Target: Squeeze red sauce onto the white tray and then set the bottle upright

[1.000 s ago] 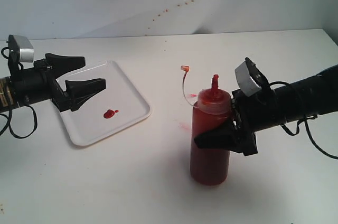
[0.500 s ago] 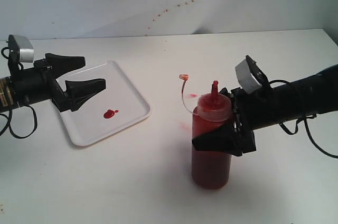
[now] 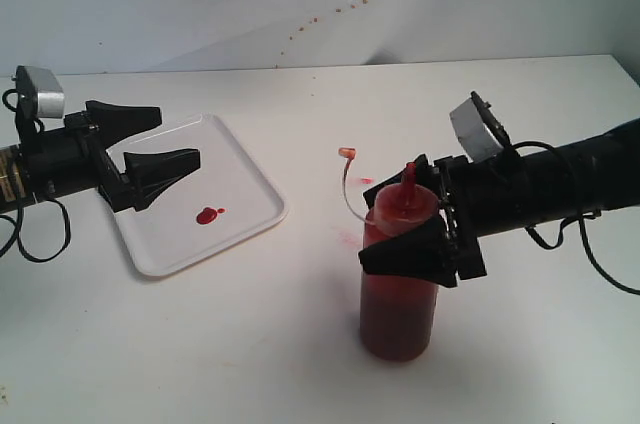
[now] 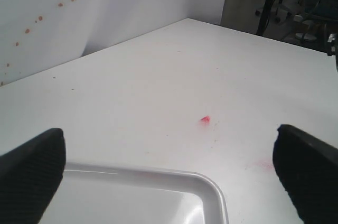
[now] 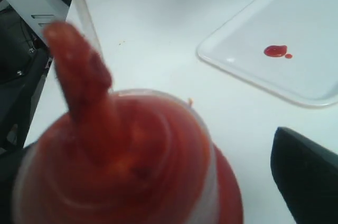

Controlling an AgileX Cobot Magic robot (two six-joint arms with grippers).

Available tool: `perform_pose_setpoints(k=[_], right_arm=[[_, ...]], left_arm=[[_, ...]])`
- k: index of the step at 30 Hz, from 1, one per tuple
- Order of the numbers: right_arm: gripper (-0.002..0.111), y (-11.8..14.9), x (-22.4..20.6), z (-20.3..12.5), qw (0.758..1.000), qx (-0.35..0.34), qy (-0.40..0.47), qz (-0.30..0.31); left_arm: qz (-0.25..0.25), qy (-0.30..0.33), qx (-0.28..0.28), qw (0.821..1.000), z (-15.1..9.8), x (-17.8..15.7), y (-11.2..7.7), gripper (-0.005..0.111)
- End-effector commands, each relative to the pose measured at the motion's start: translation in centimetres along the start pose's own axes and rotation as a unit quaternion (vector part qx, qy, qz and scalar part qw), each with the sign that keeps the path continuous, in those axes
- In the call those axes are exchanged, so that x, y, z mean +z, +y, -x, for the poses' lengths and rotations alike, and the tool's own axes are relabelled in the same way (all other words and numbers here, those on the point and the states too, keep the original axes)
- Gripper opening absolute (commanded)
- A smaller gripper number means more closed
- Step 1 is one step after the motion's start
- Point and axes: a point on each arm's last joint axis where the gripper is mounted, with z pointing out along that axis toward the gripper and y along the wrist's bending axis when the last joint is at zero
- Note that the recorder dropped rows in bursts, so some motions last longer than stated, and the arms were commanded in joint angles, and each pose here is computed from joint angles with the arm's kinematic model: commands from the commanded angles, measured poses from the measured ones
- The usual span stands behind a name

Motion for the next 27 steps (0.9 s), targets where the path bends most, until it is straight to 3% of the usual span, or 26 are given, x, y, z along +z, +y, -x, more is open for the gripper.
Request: perform_pose_setpoints(k=[1,8,18,27], right_arm=[[0.092,0.8,-0.7,1.8,0.999,-0.033,-0.015,-0.005],[0.092,2.3,-1.9,4.3,0.997,-0.06,-0.034,-0.024],[0.092,2.9,-2.7,6.7,0.993,-0.03,-0.096,-0.054],[0.086,5.3,-4.6,10.2,0.982,-0.076,-0.154,-0.083]], left_arm=[[-0.003,-0.01,0.005,1.0,0.5,0.1,-0.1,0.105],[-0.003,-0.01,0.004,1.0,0.5,0.1,-0.1,0.105],[-0.003,-0.01,0.006,1.0,0.5,0.1,-0.1,0.105],[-0.003,-0.01,0.006,1.0,0.5,0.1,-0.1,0.105]])
